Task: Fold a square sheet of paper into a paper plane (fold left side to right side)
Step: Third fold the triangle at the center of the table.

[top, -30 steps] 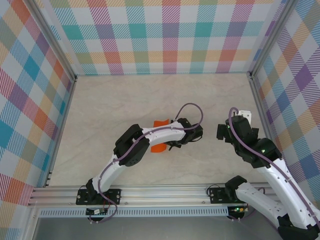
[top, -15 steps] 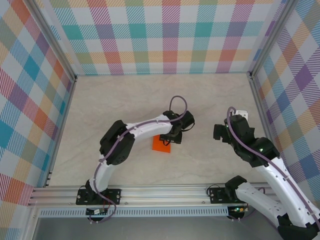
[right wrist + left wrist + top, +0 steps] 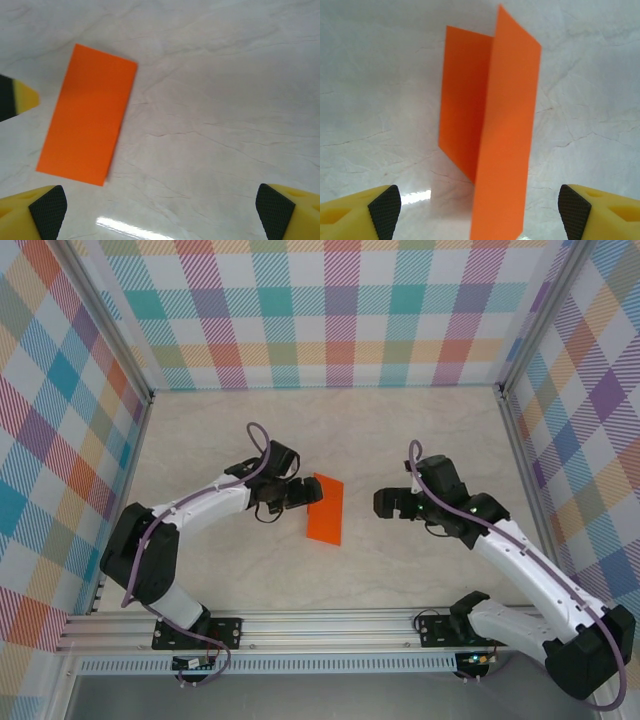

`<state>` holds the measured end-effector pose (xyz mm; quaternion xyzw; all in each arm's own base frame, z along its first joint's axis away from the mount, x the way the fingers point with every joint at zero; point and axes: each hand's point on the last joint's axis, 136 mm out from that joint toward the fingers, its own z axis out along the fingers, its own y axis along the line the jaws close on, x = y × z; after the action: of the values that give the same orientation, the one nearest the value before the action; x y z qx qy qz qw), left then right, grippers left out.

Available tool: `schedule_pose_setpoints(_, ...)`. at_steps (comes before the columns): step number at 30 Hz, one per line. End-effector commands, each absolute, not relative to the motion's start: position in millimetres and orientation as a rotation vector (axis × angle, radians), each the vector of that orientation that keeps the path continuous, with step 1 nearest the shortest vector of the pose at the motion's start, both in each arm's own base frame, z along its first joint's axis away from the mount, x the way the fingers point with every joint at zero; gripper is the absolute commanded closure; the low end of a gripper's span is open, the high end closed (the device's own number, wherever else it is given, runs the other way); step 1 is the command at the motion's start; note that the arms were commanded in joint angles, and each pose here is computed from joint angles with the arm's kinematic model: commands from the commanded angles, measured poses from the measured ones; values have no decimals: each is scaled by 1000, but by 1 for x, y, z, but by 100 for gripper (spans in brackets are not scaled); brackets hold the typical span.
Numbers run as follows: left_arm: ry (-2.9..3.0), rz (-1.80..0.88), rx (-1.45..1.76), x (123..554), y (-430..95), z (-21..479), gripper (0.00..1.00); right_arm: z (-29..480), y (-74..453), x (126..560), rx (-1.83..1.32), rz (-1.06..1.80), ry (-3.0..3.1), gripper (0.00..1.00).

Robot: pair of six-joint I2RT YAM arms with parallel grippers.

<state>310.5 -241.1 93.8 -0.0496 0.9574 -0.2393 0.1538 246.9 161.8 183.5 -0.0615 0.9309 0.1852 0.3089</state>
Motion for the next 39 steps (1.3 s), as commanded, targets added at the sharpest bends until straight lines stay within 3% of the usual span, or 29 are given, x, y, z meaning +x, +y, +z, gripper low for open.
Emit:
schedule_pose_setpoints(1,2665,-905,-35,323,-270,103,16,186,201,244,-328,634,2399,0)
schedule_pose_setpoints(8,2676,-950,-98,352,-276,80,22,156,251,214,-659,510,2304,0)
schedule_pose_setpoints(14,2686,-958,-131,367,-279,70,40,125,303,183,-979,268,2139,0)
schedule_pose_setpoints(20,2696,-952,-148,369,-278,65,57,92,340,182,-1194,34,2039,0)
schedule_pose_setpoints(25,2708,-940,-166,369,-273,59,59,81,354,192,-1267,-50,1973,1)
schedule_pose_setpoints(32,2723,-927,-169,368,-270,54,58,68,371,204,-1345,-154,1909,12)
schedule_pose_setpoints(39,2724,-914,-175,364,-258,55,55,69,370,215,-1303,-181,1922,38)
